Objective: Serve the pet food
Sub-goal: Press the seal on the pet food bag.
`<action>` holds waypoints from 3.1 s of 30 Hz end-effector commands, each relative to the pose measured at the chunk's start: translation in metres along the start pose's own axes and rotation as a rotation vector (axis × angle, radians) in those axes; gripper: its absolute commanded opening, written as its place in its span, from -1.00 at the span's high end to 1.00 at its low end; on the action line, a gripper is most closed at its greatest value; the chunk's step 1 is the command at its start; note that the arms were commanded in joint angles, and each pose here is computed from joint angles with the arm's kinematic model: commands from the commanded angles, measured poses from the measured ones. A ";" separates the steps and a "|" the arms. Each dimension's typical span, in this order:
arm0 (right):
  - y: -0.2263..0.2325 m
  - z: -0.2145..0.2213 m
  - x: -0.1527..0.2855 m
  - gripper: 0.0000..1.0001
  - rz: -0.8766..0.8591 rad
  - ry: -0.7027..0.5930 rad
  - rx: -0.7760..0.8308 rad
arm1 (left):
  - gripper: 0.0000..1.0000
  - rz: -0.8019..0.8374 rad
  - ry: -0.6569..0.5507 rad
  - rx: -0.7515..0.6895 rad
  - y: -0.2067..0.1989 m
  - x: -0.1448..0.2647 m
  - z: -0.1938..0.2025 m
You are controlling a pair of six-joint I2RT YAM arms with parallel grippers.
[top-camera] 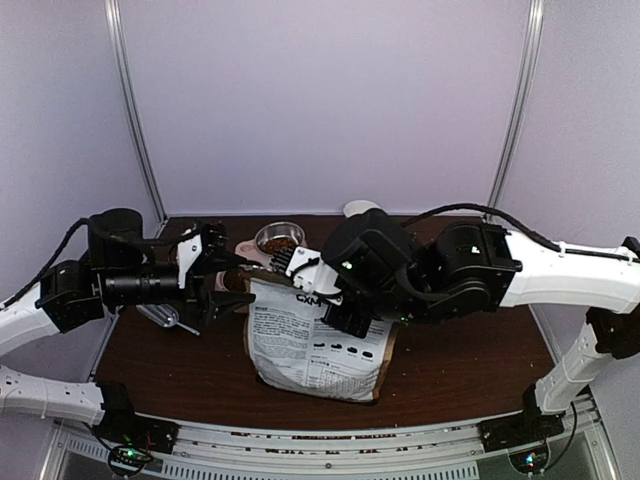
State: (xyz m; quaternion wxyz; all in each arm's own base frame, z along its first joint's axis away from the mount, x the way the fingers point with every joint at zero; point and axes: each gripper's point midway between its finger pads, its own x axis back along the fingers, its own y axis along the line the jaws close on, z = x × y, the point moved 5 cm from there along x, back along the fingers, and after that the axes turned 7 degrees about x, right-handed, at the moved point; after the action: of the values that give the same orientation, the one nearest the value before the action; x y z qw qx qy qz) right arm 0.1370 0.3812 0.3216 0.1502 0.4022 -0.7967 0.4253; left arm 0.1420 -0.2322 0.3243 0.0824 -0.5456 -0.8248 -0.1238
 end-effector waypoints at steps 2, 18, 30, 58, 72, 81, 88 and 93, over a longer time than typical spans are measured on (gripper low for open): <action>-0.017 -0.006 0.037 1.00 -0.115 -0.138 -0.101 | -0.31 -0.044 0.038 -0.109 0.004 -0.015 -0.013; -0.012 -0.004 0.036 0.95 -0.208 -0.173 -0.154 | 1.00 0.119 0.037 -0.025 -0.012 -0.027 -0.023; -0.005 -0.031 0.012 0.14 -0.273 -0.217 -0.180 | 1.00 0.148 -0.048 0.032 -0.018 -0.014 -0.030; -0.013 -0.045 0.009 1.00 -0.401 -0.297 -0.243 | 0.56 0.221 -0.052 0.067 -0.024 -0.032 -0.026; -0.015 -0.043 0.008 1.00 -0.399 -0.299 -0.252 | 1.00 0.242 -0.056 0.084 -0.025 -0.040 -0.023; -0.018 -0.025 -0.001 0.66 -0.320 -0.196 -0.207 | 1.00 0.201 -0.079 0.082 -0.022 -0.032 -0.024; -0.021 -0.004 -0.001 0.60 -0.258 -0.111 -0.153 | 1.00 0.171 -0.094 0.078 -0.019 -0.028 -0.026; -0.022 0.005 0.003 0.59 -0.243 -0.090 -0.135 | 1.00 0.155 -0.094 0.078 -0.018 -0.026 -0.026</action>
State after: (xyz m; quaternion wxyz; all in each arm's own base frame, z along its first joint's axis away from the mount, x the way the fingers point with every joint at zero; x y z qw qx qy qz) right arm 0.1487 0.3915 0.3325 0.1863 0.5353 -0.7668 0.3012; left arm 0.1372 -0.2740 0.3153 0.1239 -0.6135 -0.7758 -0.0796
